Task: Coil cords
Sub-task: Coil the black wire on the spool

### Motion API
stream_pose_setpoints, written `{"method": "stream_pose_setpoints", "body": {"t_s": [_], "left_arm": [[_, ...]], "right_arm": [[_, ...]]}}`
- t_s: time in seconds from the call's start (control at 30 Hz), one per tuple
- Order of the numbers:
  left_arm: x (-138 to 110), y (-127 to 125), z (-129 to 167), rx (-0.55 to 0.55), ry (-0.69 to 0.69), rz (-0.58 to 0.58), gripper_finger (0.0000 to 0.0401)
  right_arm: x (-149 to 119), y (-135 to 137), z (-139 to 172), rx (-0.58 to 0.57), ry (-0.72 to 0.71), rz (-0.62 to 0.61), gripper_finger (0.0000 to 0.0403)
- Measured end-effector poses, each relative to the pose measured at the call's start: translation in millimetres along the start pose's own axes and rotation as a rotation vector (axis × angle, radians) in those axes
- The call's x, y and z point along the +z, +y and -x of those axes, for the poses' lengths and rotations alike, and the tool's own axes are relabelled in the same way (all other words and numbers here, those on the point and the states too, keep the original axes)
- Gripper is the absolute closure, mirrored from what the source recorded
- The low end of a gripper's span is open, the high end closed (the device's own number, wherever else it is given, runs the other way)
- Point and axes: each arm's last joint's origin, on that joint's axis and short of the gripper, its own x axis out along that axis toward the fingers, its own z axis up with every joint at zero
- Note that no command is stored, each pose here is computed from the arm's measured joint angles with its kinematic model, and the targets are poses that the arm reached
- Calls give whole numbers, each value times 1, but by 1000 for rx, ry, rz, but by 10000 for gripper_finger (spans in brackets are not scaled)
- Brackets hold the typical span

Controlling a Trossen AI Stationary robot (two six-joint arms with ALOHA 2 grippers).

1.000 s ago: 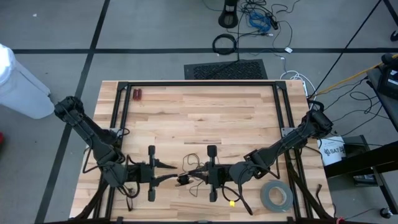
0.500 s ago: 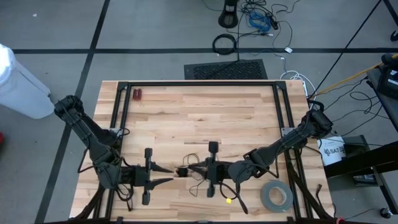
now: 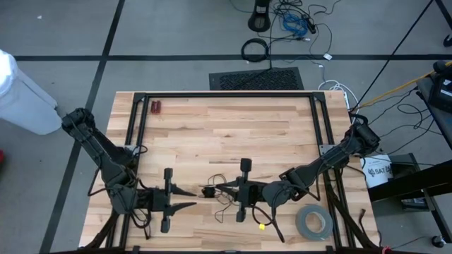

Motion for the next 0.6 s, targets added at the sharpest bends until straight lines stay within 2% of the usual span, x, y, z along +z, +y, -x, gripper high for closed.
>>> {"method": "stream_pose_setpoints", "body": {"t_s": [0.17, 0.4, 0.6], "left_arm": [[0, 2, -4, 17, -3, 8, 294], [-10, -8, -18, 62, 9, -142, 294], [-9, -8, -21, 90, -8, -151, 294]], "right_arm": [[0, 0, 0, 0, 0, 0, 403], [0, 0, 0, 0, 0, 0, 403], [0, 0, 0, -1, 1, 3, 403]]}}
